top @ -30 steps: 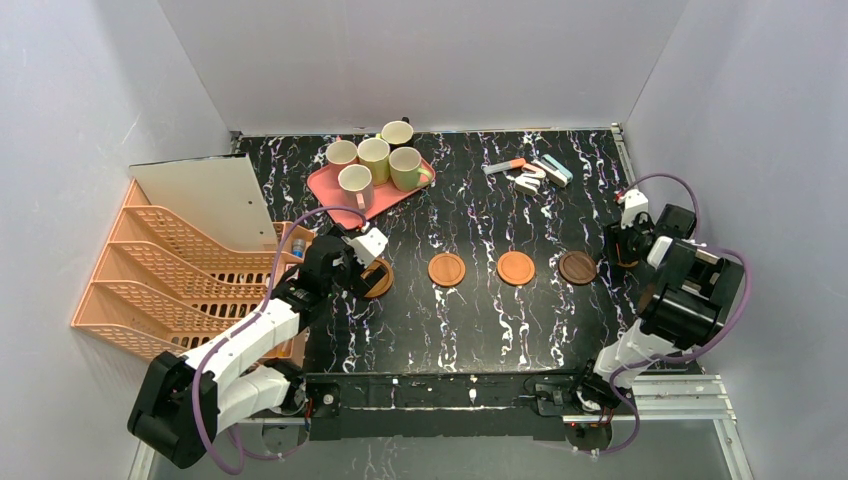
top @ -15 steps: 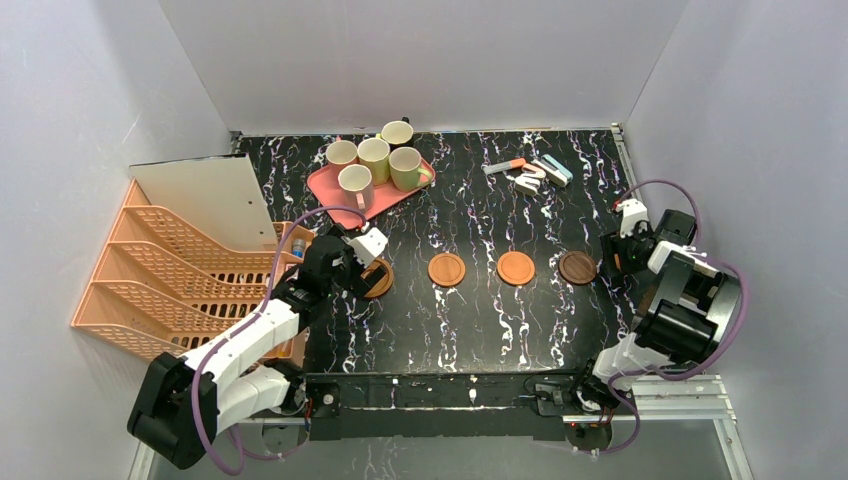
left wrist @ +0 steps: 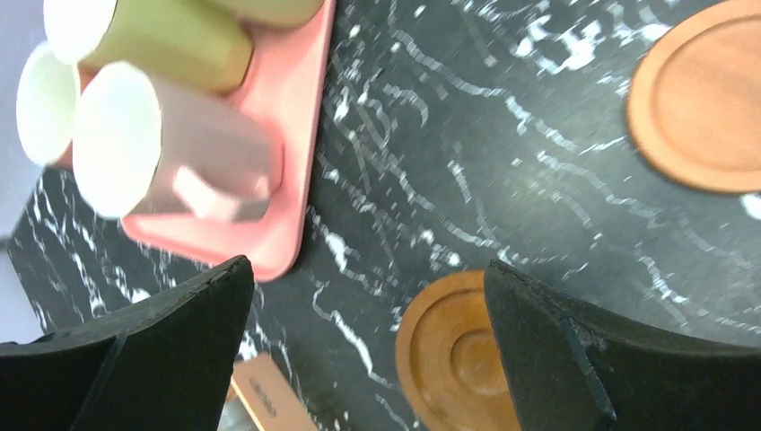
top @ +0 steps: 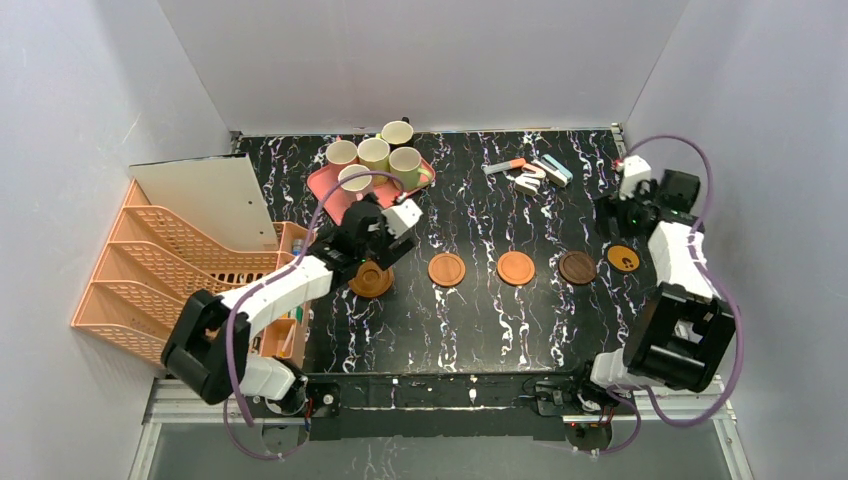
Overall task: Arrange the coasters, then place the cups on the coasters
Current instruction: Move the coaster to the center of the board.
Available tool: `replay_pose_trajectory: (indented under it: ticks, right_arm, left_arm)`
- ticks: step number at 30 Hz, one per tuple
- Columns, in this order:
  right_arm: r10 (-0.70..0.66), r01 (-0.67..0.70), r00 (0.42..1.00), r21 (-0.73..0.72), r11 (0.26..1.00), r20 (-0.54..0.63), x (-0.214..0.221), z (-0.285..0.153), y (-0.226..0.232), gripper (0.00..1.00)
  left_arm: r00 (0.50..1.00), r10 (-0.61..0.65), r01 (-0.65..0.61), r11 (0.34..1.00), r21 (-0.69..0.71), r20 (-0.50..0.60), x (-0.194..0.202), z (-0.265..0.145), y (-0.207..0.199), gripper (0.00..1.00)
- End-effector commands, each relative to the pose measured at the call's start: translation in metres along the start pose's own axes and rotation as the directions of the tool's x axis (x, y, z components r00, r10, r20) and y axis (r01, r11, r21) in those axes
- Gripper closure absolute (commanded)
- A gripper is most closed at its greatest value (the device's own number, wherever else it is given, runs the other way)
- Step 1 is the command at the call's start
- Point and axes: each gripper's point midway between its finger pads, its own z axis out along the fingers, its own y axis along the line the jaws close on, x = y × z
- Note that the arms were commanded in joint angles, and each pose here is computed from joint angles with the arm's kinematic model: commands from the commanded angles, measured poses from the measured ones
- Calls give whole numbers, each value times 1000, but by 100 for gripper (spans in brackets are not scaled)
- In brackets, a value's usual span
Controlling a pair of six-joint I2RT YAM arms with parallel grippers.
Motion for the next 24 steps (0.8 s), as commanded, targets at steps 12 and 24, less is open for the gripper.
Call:
replay_pose_trajectory:
  ticks: [12,24]
  right_arm:
    - [-176,202,976,-238,950,127,-81,-5,175,1]
    - [-193,220,972,-225,949,136,-78,-4,178,1]
  left_arm:
    - [940,297,-285,954,92,-165,29,-25,-44,2]
    - [933,287,-228,938,259,-217,79,-39,-83,2]
